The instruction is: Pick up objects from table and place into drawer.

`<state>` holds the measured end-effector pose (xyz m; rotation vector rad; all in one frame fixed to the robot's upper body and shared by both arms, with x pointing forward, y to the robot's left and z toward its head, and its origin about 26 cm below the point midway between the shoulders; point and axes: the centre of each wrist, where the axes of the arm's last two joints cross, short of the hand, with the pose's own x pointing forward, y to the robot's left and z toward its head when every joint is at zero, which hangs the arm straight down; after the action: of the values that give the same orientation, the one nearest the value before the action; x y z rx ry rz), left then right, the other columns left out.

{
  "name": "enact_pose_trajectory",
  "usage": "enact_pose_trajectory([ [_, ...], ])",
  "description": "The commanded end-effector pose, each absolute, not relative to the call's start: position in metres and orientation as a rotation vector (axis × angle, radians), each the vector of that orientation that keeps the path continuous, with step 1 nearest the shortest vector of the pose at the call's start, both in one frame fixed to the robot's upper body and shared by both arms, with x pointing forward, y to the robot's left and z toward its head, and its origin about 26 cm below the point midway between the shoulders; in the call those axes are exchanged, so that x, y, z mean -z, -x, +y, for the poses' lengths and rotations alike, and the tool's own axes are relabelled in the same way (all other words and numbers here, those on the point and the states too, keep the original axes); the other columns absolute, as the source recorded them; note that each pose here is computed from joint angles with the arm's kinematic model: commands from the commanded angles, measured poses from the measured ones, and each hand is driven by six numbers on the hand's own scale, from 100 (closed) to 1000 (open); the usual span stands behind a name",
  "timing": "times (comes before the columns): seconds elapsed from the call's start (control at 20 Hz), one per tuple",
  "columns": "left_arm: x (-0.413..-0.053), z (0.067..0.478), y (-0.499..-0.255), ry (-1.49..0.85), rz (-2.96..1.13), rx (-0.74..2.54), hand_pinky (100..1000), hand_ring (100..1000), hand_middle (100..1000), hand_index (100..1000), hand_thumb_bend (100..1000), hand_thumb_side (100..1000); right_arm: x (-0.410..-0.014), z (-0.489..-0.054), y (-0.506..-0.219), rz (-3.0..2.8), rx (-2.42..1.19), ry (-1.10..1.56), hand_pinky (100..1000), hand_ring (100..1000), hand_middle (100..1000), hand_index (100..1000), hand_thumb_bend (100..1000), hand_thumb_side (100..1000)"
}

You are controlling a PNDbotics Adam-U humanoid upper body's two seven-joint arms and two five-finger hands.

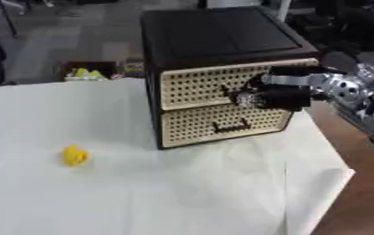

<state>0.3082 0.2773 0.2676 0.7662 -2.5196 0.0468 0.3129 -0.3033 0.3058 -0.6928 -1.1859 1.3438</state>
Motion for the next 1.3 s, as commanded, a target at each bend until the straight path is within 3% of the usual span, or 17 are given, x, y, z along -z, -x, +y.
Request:
enact_pose_trajectory([
  [0.05,-0.278,0.277,-0.304,-0.769,-2.563,-0.04,778,892,870,905,100,1000,-0.312,-0.309,-0.316,-1.12,-1.316,0.699,100,100,100,800,159,1000],
  [0.5,-0.278,0.277,-0.304,-0.765,-2.563,-0.04,779,892,868,905,100,1000,-0.309,-0.31,-0.321,-1.099,-1.343,0.684,100,100,100,787,100,1000],
  [1.15,-0.278,0.277,-0.304,-0.769,-2.565,-0.04,780,892,869,906,100,1000,-0.314,-0.304,-0.309,-1.141,-1.416,0.757,100,100,100,799,100,953],
  [1.3,-0.278,0.278,-0.304,-0.772,-2.564,-0.042,780,893,869,906,100,1000,-0.322,-0.302,-0.301,-1.185,-1.456,0.807,100,100,100,811,158,968],
])
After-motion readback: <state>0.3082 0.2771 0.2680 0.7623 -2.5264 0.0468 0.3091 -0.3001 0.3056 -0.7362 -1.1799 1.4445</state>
